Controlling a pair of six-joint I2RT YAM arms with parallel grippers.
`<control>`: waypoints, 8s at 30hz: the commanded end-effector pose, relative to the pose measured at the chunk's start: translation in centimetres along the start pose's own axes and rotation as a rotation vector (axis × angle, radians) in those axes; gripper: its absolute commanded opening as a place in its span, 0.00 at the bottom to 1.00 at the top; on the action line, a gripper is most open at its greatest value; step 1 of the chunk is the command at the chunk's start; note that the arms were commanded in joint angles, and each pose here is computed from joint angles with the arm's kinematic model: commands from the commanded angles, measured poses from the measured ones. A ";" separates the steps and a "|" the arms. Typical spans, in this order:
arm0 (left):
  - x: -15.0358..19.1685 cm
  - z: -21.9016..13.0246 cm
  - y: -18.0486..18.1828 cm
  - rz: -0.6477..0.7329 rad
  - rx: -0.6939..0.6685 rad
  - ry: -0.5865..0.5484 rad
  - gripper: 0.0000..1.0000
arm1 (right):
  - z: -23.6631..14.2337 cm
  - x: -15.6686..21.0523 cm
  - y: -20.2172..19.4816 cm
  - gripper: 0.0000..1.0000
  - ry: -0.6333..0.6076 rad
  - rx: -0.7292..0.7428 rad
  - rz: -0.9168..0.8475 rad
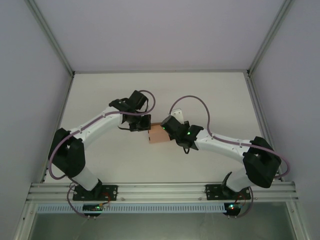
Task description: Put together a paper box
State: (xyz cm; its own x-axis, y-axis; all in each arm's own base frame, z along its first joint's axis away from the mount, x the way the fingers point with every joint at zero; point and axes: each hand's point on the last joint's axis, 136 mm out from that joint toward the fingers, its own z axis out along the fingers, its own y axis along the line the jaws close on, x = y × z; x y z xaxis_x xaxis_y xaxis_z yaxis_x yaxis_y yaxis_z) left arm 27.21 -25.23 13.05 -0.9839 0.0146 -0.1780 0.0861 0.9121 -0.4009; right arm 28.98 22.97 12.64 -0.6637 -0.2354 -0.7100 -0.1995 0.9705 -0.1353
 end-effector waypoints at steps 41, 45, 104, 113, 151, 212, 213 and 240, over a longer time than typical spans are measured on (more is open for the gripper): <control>3.8 3.4 3.3 0.088 -0.211 -0.040 0.03 | -0.9 -5.1 -0.9 0.58 -0.023 -0.326 0.176; 3.4 3.0 2.9 0.102 -0.201 -0.055 0.08 | 0.4 -3.1 -1.2 0.58 0.031 -0.291 0.187; 5.3 7.4 5.5 -0.223 0.415 -0.002 0.00 | 4.4 14.3 0.1 0.11 0.288 -0.447 0.316; 5.3 7.9 6.7 -0.187 0.347 -0.018 0.00 | 4.2 13.1 0.8 0.00 0.218 -0.511 0.281; -3.1 -7.4 12.0 -0.039 -0.190 -0.492 1.00 | 0.6 -0.8 7.2 0.99 0.077 -0.741 -1.051; -1.5 -7.3 13.7 -0.101 -0.184 -0.530 1.00 | -2.4 5.0 8.1 0.99 0.156 -0.306 -0.768; -2.1 -7.7 14.0 -0.105 -0.197 -0.562 1.00 | -2.4 3.6 6.9 0.99 0.133 -0.293 -0.693; -10.4 -7.2 26.6 0.146 -0.492 -1.112 1.00 | 8.6 2.3 -23.7 0.99 -0.382 0.060 0.230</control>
State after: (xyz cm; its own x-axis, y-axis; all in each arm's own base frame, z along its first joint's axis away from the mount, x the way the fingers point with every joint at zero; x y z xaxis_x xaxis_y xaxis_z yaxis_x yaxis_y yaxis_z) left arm 36.91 3.41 8.85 -0.4075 -0.0637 -0.9110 -0.2320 0.9721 0.0358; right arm 36.18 -1.13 3.43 -0.5429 0.0598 -0.8376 0.0627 0.9976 0.0306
